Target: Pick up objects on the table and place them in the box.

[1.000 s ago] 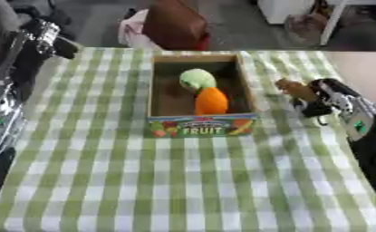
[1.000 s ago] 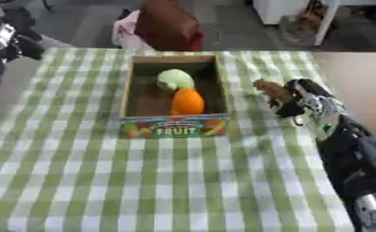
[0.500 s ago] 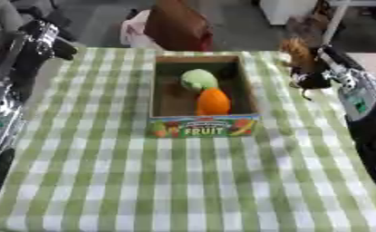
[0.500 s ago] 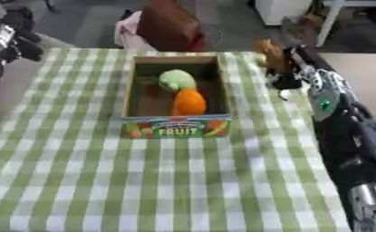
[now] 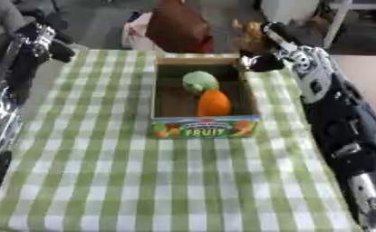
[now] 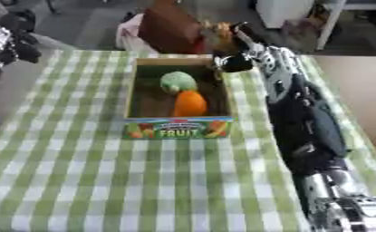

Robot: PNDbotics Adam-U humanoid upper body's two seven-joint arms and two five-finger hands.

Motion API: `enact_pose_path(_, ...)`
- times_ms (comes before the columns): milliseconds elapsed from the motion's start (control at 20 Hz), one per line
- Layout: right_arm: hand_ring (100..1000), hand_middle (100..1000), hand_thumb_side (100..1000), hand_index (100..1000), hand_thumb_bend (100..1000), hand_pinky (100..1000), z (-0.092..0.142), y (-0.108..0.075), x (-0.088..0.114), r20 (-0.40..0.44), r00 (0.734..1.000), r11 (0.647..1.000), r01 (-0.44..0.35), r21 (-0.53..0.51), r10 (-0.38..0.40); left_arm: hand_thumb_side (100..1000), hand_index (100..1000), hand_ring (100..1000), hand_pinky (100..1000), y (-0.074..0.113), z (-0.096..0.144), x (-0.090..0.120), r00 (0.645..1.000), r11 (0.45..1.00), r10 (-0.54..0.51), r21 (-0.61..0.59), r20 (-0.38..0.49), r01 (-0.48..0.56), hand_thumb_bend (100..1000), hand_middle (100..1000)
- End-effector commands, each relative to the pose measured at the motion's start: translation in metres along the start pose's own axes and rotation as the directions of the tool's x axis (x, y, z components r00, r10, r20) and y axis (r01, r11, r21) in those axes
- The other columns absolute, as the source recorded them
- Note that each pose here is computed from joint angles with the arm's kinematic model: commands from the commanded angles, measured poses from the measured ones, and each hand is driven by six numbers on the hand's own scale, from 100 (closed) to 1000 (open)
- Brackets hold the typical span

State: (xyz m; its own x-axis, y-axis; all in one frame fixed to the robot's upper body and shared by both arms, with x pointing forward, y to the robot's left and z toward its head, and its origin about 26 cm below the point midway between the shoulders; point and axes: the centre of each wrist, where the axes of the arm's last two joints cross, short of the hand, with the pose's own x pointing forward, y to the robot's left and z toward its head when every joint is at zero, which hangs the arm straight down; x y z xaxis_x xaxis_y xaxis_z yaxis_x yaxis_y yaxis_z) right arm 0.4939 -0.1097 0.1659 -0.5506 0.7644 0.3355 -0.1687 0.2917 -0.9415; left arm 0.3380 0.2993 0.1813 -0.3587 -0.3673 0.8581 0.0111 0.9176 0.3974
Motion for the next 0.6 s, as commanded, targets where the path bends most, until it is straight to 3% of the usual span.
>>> enact_pose_path(50,472,505,272,626,100,573,-0.008,0.002,0.025,0.017,0.999,0.999,-0.048,0.015,0.048,808,774,571,627,0.002,0.000,0.011,0.999,1.000,0.006,-0.006,0.039,-0.006,275,576)
enact_pose_path(350,604,646,363,759,145,626,-0.008,0.035,0.036,-0.033,0.996,0.990,-0.081,0.113,0.085,818,772,569,627,-0.001,0.004,0.011,0.999,1.000,0.029,-0.007,0.042,-0.029,264,574)
enact_pose_path(600,771,778,552,853,306,722,-0.007,0.046,0.040,-0.027,0.994,0.979,-0.099,0.180,0.105,827,772,568,628,-0.001,0.009,0.009,0.999,0.999,0.043,0.002,0.029,-0.043,257,572)
